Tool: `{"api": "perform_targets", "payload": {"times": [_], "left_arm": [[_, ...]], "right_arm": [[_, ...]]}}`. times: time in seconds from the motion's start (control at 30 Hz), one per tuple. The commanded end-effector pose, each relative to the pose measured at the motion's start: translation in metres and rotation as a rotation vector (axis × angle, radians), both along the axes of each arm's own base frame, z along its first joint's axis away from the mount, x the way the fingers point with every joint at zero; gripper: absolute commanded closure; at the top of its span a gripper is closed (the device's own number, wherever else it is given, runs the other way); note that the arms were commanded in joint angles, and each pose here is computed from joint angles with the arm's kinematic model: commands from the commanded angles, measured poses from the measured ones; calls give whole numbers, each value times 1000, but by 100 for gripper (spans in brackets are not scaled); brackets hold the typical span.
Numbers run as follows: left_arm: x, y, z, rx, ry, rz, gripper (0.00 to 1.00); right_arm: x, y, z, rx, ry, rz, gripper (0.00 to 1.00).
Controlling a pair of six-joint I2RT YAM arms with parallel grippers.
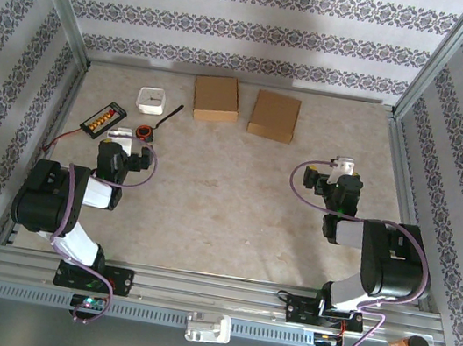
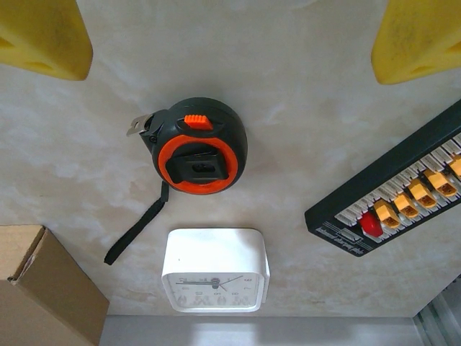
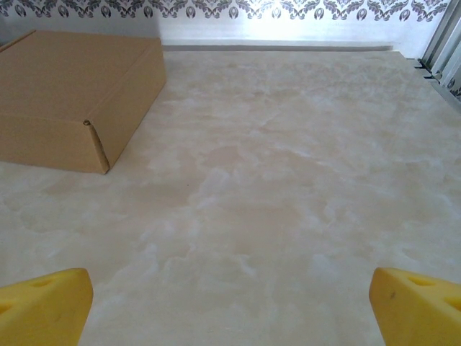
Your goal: Fold the paper box
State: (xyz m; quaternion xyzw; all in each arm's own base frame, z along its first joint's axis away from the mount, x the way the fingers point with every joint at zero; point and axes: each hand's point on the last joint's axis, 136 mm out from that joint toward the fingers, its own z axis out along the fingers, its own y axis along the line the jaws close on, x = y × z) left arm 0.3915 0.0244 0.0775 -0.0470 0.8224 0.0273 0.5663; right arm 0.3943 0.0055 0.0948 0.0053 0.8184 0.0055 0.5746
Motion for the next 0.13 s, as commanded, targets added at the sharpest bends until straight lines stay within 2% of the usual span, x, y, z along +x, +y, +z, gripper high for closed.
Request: {"api": "perform_targets", "payload": {"times": [0.0,0.1], "left_arm": [[5,-2,12,0,-43,-2,0],[5,-2,12,0,-43,-2,1]], "right_arm": [[5,-2,10,9,-37,-2,2],[2,-3,12,9,-48,-4,2]]}}
